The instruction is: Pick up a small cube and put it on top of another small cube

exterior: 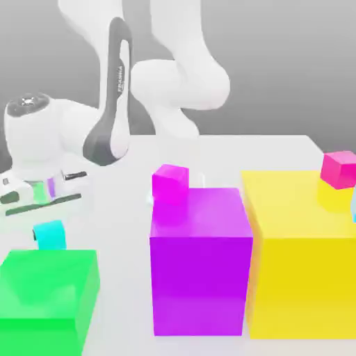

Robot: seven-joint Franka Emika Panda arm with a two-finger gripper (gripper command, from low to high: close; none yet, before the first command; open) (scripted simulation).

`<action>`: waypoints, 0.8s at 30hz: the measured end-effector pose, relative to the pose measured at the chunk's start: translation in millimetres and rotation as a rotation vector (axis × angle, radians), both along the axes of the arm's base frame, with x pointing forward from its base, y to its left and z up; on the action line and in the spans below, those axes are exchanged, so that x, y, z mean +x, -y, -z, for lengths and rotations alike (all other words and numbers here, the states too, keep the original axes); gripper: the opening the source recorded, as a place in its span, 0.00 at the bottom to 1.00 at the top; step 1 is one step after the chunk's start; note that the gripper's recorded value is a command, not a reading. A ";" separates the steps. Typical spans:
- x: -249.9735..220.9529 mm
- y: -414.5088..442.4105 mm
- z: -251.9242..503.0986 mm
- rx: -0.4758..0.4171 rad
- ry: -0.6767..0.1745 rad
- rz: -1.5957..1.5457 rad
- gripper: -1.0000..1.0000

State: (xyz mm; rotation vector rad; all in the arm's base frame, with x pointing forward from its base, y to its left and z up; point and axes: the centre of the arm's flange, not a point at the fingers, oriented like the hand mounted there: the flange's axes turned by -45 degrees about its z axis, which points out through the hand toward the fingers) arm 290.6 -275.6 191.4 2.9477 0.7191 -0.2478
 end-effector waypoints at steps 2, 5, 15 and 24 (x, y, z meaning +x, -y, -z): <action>6.1 7.3 -3.0 -0.041 -0.015 0.029 0.00; 15.5 18.3 -9.7 -0.110 -0.033 0.072 0.00; 96.8 -25.3 -70.3 -0.242 -0.045 -0.013 0.00; 118.5 -126.8 -144.1 -0.034 -0.025 -0.329 0.00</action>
